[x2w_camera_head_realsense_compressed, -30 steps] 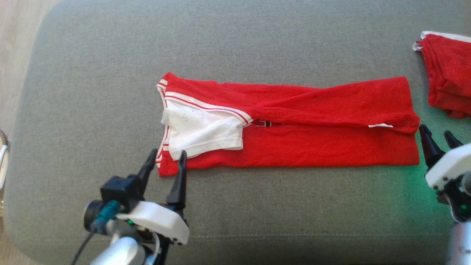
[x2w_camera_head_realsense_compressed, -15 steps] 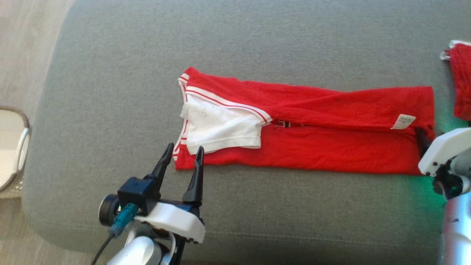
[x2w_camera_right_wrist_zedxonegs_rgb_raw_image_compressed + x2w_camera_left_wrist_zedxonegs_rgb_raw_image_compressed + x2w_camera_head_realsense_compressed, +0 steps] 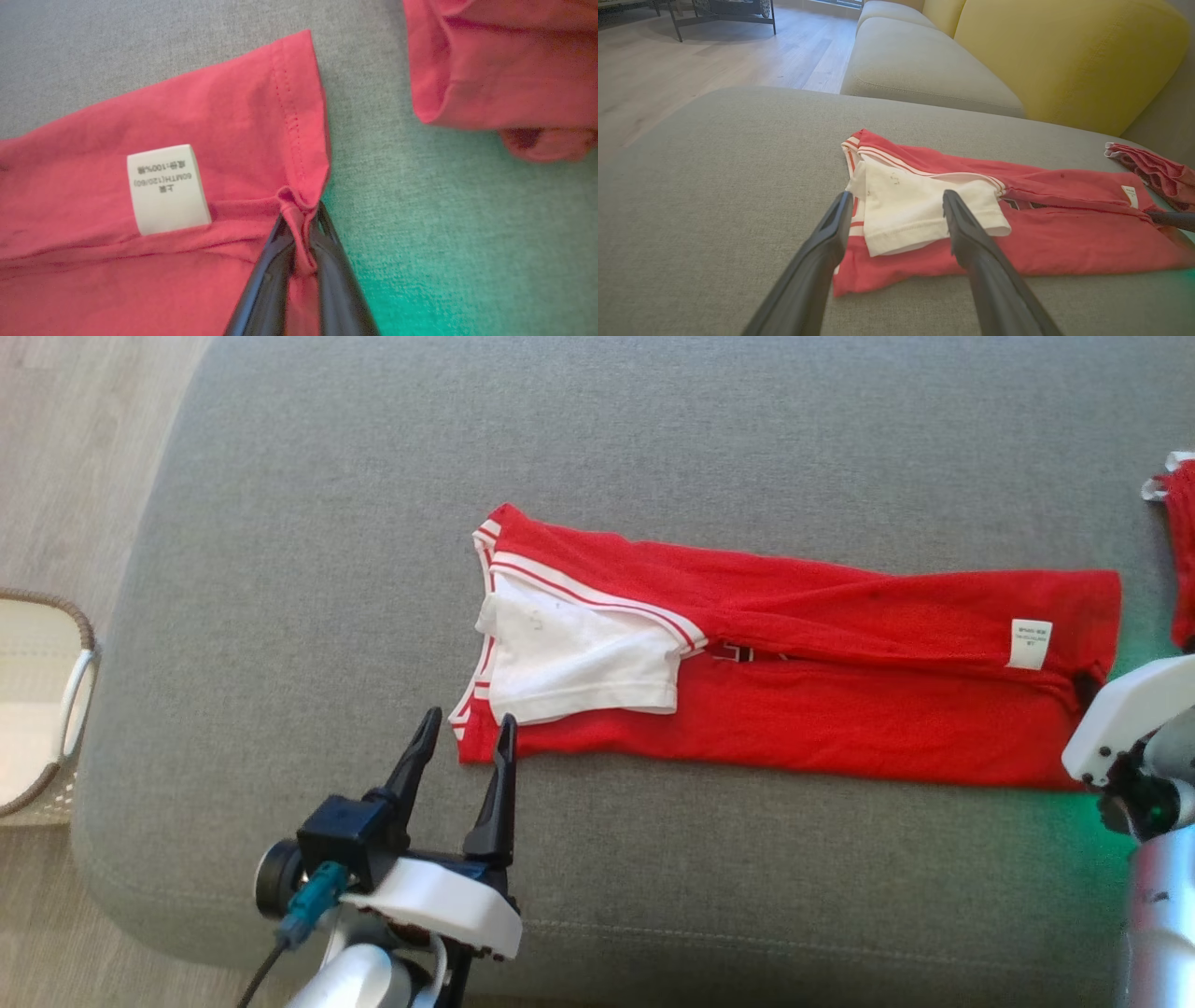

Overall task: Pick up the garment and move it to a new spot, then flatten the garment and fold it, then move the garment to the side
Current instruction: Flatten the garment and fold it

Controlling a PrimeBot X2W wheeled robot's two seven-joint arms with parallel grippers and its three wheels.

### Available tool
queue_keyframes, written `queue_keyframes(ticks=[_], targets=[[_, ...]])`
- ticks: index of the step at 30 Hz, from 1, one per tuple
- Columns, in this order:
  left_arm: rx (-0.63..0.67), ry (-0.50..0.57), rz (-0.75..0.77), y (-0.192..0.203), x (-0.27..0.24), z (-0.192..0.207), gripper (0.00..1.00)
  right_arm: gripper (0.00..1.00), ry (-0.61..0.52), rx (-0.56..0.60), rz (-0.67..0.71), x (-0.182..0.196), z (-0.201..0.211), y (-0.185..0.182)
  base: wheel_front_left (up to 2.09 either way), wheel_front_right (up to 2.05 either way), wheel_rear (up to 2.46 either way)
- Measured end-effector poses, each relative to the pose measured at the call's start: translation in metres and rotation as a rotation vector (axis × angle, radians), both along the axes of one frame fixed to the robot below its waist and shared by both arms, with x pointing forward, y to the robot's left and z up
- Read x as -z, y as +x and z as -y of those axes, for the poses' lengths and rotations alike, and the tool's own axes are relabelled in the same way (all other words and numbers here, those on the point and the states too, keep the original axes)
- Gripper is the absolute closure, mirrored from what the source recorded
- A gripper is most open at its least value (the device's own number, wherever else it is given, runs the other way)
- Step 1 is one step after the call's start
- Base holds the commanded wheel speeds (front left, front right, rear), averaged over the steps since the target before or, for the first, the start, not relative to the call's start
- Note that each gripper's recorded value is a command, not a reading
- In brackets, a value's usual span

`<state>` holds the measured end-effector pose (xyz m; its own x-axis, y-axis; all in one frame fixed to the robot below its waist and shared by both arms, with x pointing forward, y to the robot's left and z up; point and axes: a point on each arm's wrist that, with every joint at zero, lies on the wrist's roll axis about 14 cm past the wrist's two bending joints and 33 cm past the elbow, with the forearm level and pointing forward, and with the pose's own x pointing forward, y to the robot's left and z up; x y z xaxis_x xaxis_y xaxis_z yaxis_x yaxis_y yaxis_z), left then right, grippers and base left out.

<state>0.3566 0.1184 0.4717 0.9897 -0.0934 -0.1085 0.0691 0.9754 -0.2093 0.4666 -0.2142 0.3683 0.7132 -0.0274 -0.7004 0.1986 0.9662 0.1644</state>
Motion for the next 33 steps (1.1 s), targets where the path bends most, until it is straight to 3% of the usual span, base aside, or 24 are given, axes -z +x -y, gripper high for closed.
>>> queue_keyframes(ticks=[11, 19, 25, 33], targets=[[0.032, 0.014, 0.031, 0.006, -0.005, 0.006, 0.0, 1.0, -0.036, 0.007, 0.075, -0.02, 0.012, -0.014, 0.0, 0.0, 0.0], [0.074, 0.005, 0.03, 0.002, -0.005, 0.018, 0.0, 1.0, -0.179, 0.026, 0.244, -0.103, 0.059, -0.004, 0.0, 0.0, 0.0], [0.091, 0.002, 0.042, 0.003, -0.008, 0.023, 0.0, 1.0, -0.266, 0.043, 0.27, -0.142, 0.087, -0.007, 0.0, 0.0, 0.0], [0.082, 0.007, 0.044, -0.003, -0.009, 0.019, 0.0, 1.0, -0.239, -0.078, 0.319, -0.162, 0.037, 0.013, 0.0, 0.0, 0.0]])
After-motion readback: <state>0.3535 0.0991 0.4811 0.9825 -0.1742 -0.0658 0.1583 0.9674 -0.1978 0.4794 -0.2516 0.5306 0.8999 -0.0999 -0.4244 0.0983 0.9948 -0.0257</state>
